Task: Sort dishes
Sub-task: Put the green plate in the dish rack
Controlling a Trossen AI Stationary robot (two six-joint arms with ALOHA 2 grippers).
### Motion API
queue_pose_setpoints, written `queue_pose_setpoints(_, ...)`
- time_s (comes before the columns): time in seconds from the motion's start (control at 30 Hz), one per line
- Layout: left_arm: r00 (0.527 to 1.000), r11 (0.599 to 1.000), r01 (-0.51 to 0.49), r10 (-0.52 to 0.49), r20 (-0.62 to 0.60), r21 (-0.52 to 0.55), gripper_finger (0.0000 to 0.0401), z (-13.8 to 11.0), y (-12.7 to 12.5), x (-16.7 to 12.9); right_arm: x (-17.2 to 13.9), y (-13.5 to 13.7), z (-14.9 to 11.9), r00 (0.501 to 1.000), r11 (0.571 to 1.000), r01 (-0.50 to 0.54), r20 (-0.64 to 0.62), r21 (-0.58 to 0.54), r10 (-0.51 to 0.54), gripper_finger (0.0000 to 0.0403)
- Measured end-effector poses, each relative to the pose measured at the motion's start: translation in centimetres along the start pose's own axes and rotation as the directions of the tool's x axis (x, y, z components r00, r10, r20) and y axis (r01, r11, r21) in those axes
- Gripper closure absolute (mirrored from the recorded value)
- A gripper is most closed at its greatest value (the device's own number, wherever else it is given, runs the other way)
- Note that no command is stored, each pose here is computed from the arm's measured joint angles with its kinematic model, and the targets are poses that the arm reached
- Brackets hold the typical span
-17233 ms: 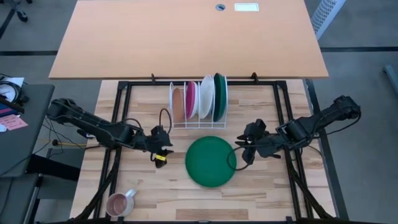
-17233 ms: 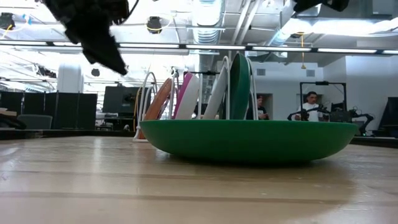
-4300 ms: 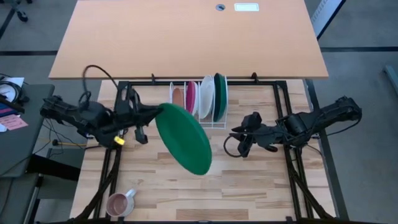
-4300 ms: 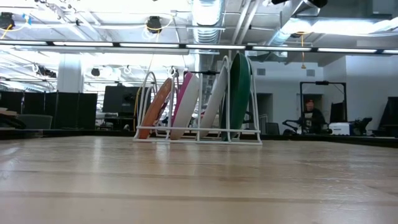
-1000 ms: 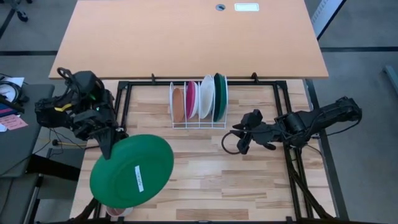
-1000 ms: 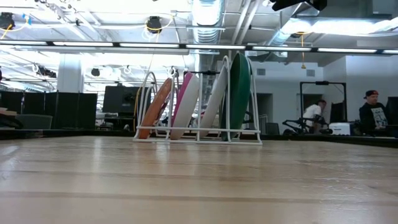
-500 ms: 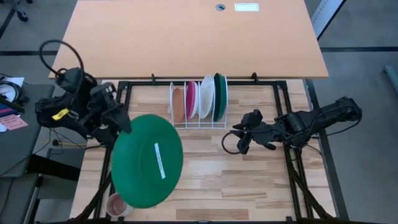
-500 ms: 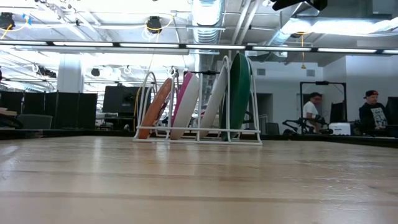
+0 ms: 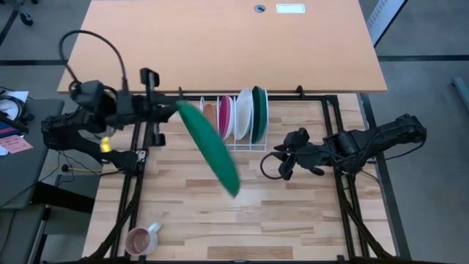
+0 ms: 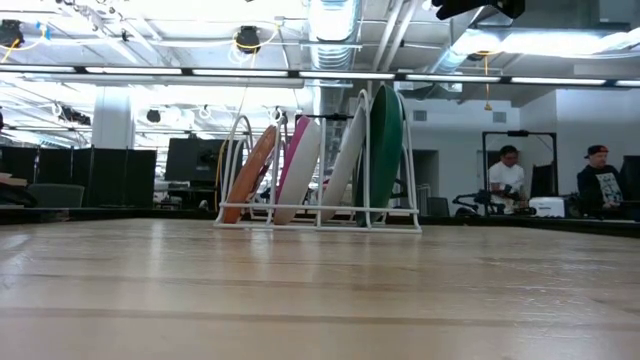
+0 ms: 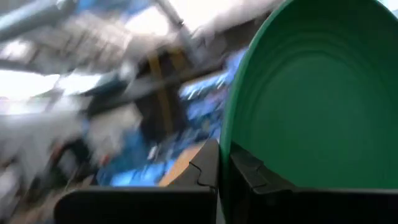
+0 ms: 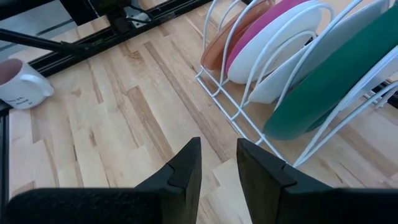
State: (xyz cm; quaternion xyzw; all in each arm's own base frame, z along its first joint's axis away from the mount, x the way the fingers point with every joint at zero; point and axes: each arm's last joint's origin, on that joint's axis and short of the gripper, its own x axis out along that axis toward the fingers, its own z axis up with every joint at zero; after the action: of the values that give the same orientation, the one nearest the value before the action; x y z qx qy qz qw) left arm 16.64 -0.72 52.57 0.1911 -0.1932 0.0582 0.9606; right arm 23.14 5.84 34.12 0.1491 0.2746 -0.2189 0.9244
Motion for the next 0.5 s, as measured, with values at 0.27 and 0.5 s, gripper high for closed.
queue_pose_setpoints(0.27,0.931,0.983,-0.186,0.176,-0.32,-0.001,0.0401,-2.4,-0.1,-0.4,0.0,0.0,0.0,1.0,1.0,0.0,0.0,0.0,0.0,0.0294)
queue_pose_setpoints(0.5,0.897,0.979,-0.193,0.149,-0.416,-0.066,0.0401,-3.7,-0.7,-0.2,0.0,0.0,0.0,1.0,1.0,0.002,0.001,0.001,-0.002,0.0294)
